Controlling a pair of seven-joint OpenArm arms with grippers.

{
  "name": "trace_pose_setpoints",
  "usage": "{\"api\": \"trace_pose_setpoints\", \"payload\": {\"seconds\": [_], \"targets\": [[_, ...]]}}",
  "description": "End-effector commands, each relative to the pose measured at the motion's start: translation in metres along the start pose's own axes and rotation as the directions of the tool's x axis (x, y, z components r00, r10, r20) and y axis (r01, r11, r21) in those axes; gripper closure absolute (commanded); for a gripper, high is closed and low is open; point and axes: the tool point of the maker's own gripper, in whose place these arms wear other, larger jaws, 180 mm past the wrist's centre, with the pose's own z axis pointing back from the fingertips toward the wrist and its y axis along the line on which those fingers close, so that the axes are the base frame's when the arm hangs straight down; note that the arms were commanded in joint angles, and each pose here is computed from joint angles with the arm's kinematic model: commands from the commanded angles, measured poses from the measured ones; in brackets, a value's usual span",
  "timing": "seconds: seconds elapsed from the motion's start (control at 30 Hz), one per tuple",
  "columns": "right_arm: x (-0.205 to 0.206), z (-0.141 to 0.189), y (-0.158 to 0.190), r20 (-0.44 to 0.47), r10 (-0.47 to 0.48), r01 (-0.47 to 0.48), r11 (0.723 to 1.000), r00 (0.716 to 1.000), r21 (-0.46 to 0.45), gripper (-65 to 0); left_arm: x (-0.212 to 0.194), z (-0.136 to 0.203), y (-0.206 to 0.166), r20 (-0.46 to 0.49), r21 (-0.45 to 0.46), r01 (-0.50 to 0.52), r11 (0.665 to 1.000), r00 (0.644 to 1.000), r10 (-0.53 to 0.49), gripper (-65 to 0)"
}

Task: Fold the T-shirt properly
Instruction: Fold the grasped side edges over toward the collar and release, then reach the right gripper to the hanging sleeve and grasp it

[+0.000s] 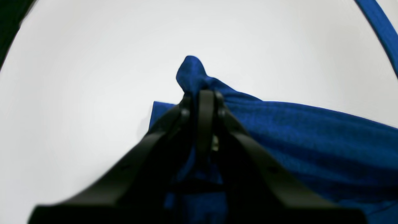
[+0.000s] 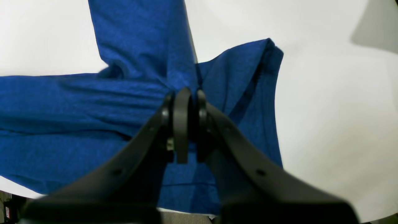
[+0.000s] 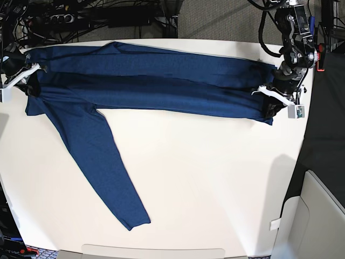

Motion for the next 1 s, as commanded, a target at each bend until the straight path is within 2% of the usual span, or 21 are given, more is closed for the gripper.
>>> {"api": "trace_pose_setpoints", "payload": {"seconds": [0.0, 0.13, 0.23, 0.3, 0.37, 0.47, 0.6, 0.67, 0.73, 0.97], "targets": [[0.010, 0.004, -0.001, 0.022, 0.024, -0.024, 1.000, 0.999, -0.006, -0.6, 0.010, -0.001, 0.003, 0.036, 0.005, 0.005, 1.000, 0.999, -0.005, 0.0], [0.000, 0.004, -0.003, -0.041, 0.023, -0.024, 1.000, 0.999, -0.010, -0.7, 0.000, -0.008, 0.012, 0.005, 0.022, -0.021, 1.000, 1.000, 0.021, -0.8], [0.000, 0.005, -0.004, -0.041, 0.021, -0.022, 1.000, 0.999, -0.014, -0.7, 0.001, -0.010, 0.013, 0.000, 0.026, -0.026, 0.999, 1.000, 0.026, -6.7], [0.001, 0.005, -0.005, -0.041, 0.025, -0.026, 1.000, 0.999, -0.015, -1.4, -0.008, -0.010, 0.013, -0.054, 0.026, -0.026, 0.999, 0.998, 0.027, -13.5], [0.001, 0.005, -0.005, -0.040, 0.025, -0.026, 1.000, 0.999, -0.018, -5.8, -0.009, -0.012, 0.012, -0.077, 0.023, -0.025, 0.999, 0.997, 0.026, -19.3], [0.003, 0.008, -0.012, -0.033, 0.000, -0.002, 0.999, 0.999, -0.046, -17.8, -0.002, -0.014, 0.010, -0.071, 0.018, -0.022, 1.000, 0.997, 0.023, -24.3], [0.004, 0.009, -0.023, -0.018, -0.092, 0.090, 0.990, 0.996, -0.105, -33.3, 0.000, -0.014, 0.011, -0.068, 0.020, -0.021, 1.000, 0.997, 0.022, -24.9], [0.007, 0.009, -0.025, -0.010, -0.107, 0.105, 0.988, 0.994, -0.114, -37.7, 0.001, -0.014, 0.011, -0.063, 0.021, -0.020, 1.000, 0.998, 0.022, -24.9], [0.013, 0.010, -0.027, 0.009, -0.107, 0.107, 0.987, 0.994, -0.119, -39.9, 0.007, -0.012, 0.014, -0.046, 0.028, -0.019, 0.999, 0.999, 0.021, -25.0], [0.068, -0.010, -0.029, 0.150, -0.116, 0.131, 0.987, 0.982, -0.097, -40.0, 0.050, 0.003, 0.012, 0.073, 0.040, 0.007, 0.999, 0.997, -0.010, -25.0]]}}
